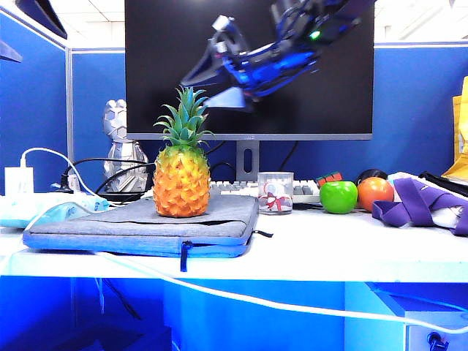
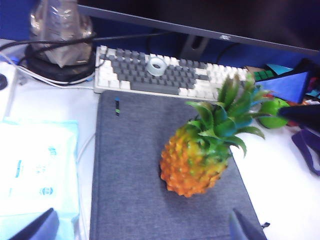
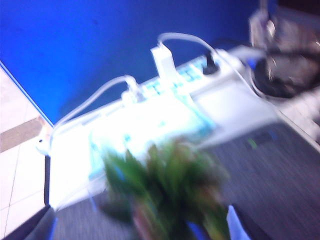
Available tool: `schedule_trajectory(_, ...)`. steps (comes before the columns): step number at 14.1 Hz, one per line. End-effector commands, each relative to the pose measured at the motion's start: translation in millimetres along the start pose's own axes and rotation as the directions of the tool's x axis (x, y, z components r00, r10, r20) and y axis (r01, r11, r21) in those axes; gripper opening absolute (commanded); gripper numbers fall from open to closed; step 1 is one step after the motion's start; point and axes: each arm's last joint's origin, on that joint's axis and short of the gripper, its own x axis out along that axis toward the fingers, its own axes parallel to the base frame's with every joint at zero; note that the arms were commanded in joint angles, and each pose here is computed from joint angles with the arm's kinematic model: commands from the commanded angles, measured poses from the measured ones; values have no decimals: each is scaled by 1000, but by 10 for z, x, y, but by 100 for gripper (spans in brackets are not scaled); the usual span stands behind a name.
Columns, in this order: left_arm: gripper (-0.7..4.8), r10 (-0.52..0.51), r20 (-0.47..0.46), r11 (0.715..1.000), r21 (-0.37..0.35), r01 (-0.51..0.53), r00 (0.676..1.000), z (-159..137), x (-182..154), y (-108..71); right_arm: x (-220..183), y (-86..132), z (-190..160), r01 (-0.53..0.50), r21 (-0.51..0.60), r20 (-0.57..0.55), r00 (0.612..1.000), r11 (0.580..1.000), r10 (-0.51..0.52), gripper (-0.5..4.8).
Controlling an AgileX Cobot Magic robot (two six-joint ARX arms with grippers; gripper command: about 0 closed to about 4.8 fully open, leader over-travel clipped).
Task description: Pick up the pineapple and place it above the gray bag.
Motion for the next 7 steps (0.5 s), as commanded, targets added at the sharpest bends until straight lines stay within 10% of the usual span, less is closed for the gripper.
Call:
schedule_trajectory(1, 479, -28, 35, 999, 19, 27, 999, 72, -59, -38, -518, -10, 266, 65, -13, 16, 998, 998, -65, 479)
schedule_trajectory(7, 479, 1, 203, 980, 193, -41, 979, 489, -672, -338, -1871, 708, 1090, 198, -113, 157, 971, 974, -180, 479)
